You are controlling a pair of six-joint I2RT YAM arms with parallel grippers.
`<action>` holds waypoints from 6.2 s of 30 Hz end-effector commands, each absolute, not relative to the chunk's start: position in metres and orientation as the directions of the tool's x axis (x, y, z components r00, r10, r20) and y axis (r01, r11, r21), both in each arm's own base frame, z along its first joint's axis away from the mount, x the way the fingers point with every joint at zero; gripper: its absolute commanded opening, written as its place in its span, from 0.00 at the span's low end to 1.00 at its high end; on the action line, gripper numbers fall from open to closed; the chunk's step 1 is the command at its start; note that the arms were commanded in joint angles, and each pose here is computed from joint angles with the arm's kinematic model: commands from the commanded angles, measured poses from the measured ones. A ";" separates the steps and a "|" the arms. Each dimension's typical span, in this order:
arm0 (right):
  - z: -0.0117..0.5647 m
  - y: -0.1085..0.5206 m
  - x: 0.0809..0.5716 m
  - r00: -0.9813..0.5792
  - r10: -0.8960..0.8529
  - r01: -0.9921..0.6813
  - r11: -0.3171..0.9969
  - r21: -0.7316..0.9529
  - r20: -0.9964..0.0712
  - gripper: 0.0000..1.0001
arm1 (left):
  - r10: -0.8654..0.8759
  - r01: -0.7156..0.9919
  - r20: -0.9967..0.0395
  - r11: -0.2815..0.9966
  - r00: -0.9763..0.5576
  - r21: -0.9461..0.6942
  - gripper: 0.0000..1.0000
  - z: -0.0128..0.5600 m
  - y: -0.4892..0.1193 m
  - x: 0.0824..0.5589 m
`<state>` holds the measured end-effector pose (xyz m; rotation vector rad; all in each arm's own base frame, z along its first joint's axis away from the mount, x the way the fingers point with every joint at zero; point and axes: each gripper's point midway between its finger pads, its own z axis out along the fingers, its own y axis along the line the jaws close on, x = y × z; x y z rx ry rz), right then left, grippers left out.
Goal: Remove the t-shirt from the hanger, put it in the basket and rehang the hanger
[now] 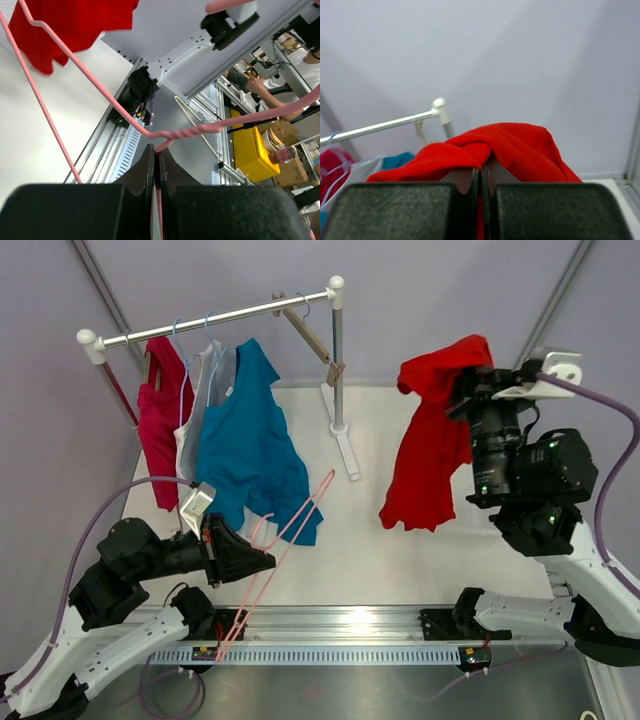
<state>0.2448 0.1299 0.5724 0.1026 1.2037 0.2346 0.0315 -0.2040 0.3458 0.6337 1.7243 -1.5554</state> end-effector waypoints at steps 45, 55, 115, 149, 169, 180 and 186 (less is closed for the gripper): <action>0.337 0.055 0.272 -0.195 0.330 0.204 0.935 0.291 -0.924 0.89 | -0.459 0.607 -0.722 0.397 -0.518 -0.688 0.00 0.386 -0.215 0.136; 0.384 0.233 0.177 -0.341 0.269 -0.614 0.662 0.430 -0.901 0.71 | -0.599 0.537 -0.677 0.434 -0.428 -0.724 0.00 0.417 -0.221 0.182; 0.380 0.401 0.292 -0.238 0.039 -0.387 0.913 0.131 -0.971 0.00 | -0.309 0.620 -0.870 0.612 -0.383 -0.491 0.99 0.293 -0.129 0.093; 0.365 0.408 0.397 -0.300 0.088 -0.333 0.923 0.191 -0.950 0.21 | -0.361 0.660 -0.865 0.561 -0.348 -0.500 0.99 0.279 -0.119 0.077; 0.445 0.458 0.290 -0.155 0.134 -0.545 0.815 0.198 -0.979 0.70 | -0.363 0.649 -0.881 0.598 -0.304 -0.470 0.99 0.295 -0.112 0.083; 0.403 0.545 0.299 -0.176 0.072 -0.642 0.748 0.170 -0.982 0.82 | -0.378 0.661 -0.874 0.577 -0.305 -0.480 0.99 0.293 -0.110 0.077; 0.366 0.529 0.327 -0.159 0.004 -0.489 0.869 0.082 -0.987 0.80 | -0.379 0.654 -0.870 0.578 -0.315 -0.488 0.99 0.288 -0.112 0.079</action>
